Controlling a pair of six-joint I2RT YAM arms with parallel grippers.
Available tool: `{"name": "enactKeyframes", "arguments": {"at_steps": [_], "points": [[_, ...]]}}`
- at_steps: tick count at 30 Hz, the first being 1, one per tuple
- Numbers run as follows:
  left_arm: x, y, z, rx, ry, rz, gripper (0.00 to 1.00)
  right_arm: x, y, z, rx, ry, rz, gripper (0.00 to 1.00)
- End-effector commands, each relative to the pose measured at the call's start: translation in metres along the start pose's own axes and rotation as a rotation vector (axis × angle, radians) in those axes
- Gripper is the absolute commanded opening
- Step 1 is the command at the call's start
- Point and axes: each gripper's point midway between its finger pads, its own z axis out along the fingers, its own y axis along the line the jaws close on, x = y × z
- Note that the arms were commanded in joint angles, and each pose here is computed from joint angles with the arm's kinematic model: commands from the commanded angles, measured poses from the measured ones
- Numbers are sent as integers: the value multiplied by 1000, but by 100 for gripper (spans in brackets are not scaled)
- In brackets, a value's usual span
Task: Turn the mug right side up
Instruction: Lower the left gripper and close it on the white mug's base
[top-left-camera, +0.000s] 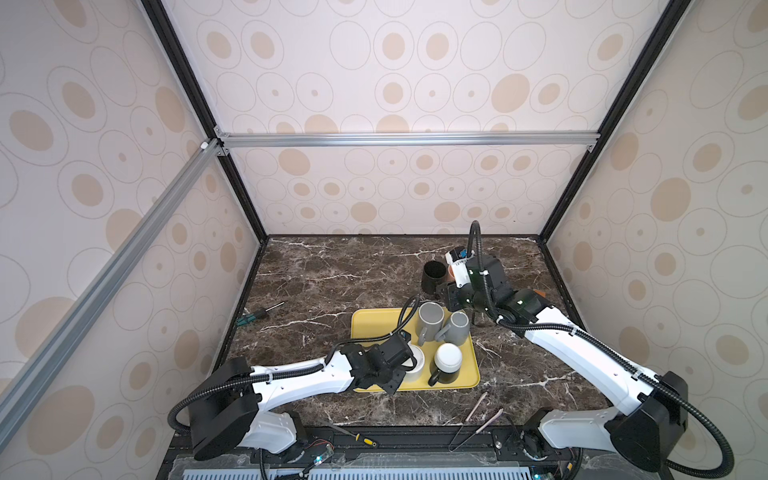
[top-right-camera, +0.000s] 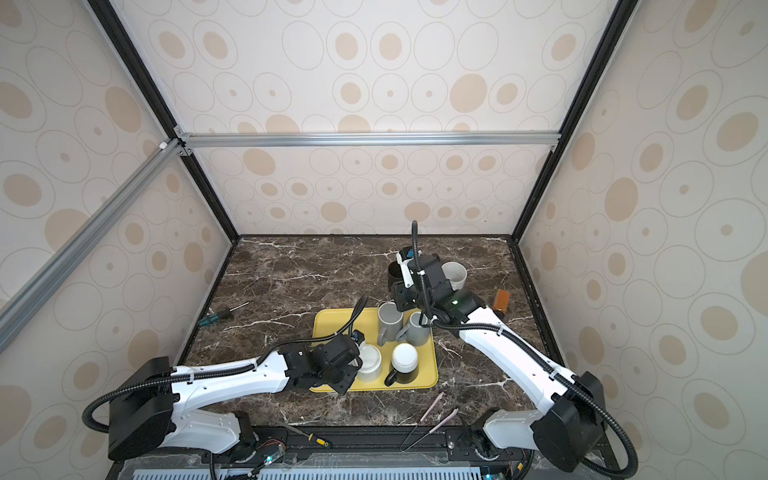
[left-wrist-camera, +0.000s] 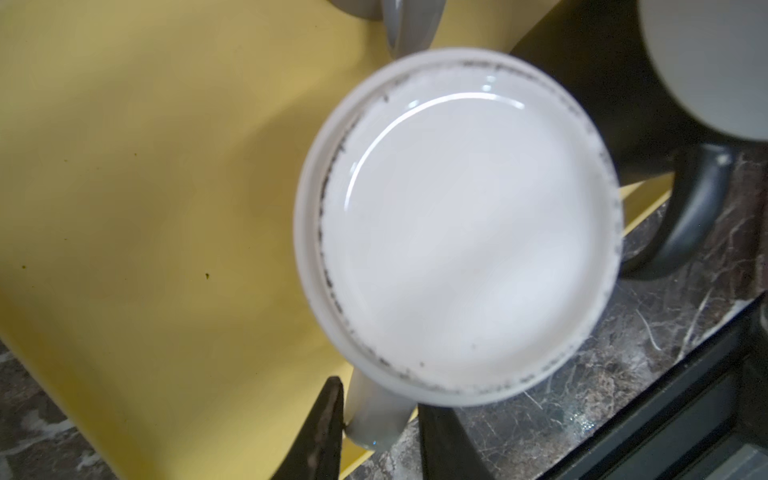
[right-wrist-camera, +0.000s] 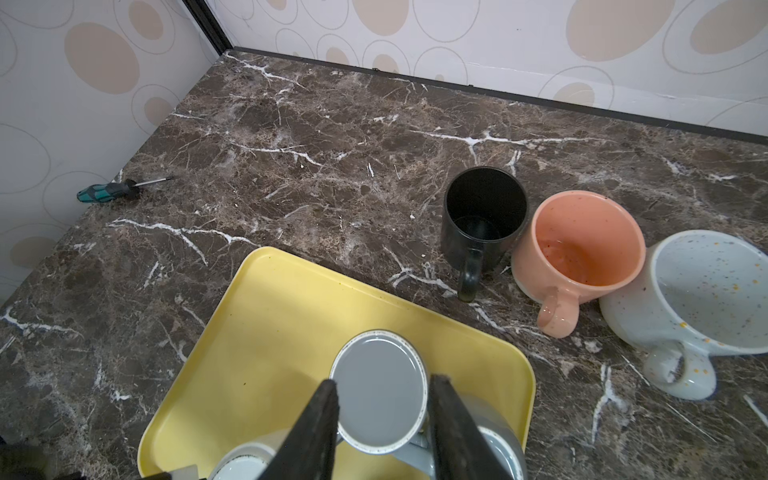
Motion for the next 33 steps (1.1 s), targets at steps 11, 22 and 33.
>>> {"name": "enactKeyframes", "arguments": {"at_steps": [11,22,33], "points": [[-14,-2,-3,6,-37,8,30,5,-3,1,15,5,7,39],[-13,-1,6,-13,-18,34,30,5,-7,-4,32,-4,1,39],[-17,1,4,-22,-35,35,29,9,-6,0,27,10,7,38]]}}
